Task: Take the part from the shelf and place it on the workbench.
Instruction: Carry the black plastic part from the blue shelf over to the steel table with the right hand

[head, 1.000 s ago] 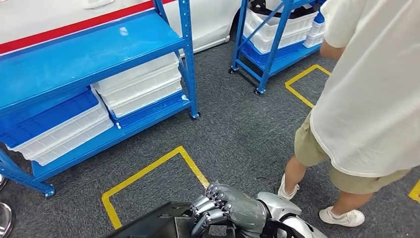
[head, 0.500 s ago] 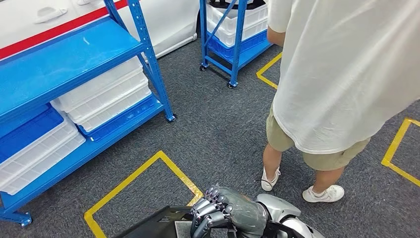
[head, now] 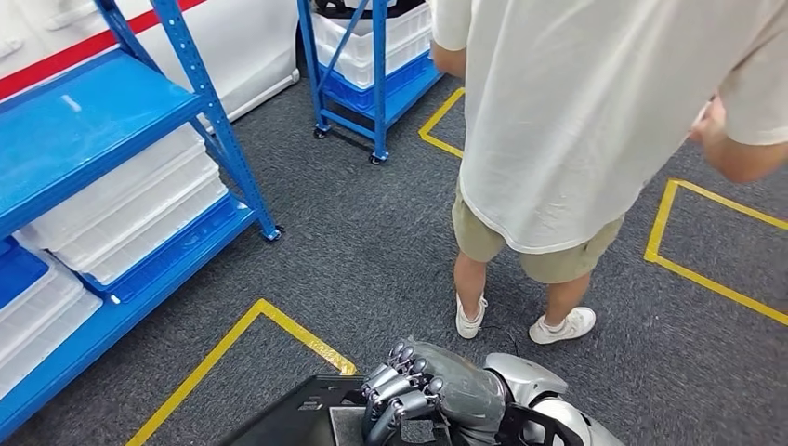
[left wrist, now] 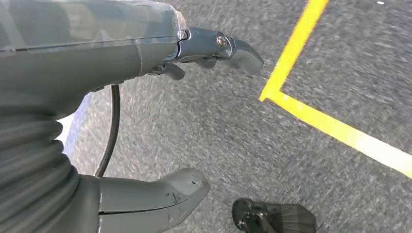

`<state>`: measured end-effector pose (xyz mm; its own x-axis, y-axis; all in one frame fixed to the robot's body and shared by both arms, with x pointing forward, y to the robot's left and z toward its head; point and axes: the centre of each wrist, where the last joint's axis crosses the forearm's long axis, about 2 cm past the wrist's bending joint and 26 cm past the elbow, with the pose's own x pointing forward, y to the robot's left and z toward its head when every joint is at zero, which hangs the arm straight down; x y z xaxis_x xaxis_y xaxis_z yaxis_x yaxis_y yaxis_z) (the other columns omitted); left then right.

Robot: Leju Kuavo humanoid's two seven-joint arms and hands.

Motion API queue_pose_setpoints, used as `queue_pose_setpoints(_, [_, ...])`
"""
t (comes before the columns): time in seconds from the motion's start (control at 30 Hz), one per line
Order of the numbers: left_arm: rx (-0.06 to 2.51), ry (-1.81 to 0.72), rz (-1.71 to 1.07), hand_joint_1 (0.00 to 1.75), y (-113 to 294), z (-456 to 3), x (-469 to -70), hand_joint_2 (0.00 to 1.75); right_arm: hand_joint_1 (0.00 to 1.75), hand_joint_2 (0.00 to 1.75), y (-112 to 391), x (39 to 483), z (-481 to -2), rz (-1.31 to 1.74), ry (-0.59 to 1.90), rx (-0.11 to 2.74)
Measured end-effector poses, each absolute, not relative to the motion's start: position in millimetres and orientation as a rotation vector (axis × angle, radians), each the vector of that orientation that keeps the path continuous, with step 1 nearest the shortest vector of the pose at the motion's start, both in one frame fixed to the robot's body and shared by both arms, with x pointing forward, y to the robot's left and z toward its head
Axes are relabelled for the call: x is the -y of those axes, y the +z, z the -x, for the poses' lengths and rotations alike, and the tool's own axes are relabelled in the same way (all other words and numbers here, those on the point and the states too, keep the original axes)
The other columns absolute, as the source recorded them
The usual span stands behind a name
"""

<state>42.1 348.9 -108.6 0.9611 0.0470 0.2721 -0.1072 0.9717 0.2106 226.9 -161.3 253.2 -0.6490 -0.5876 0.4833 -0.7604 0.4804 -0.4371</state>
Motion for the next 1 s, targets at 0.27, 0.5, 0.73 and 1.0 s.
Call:
queue_pose_setpoints(0.27, [0.258, 0.081, -0.214, 0.0, -108.4, -45.7, -347.4, 1.75, 1.75, 1.75, 260.1, 168.3, -227.2, -1.125, 0.93, 2.5])
queue_pose_setpoints(0.5, [0.197, 0.061, -0.239, 0.0, -108.3, -40.8, -352.9, 1.75, 1.75, 1.75, 255.9, 171.6, -222.0, -1.07, 0.878, 2.523])
queue_pose_setpoints(0.73, [0.177, 0.062, -0.259, 0.0, -108.2, -37.7, -356.4, 1.75, 1.75, 1.75, 249.0, 175.8, -215.7, -1.04, 0.822, 2.534])
queue_pose_setpoints(1.0, [0.168, 0.052, -0.281, 0.0, -108.5, -34.0, -356.1, 1.75, 1.75, 1.75, 244.0, 179.0, -211.8, -1.044, 0.791, 2.516])
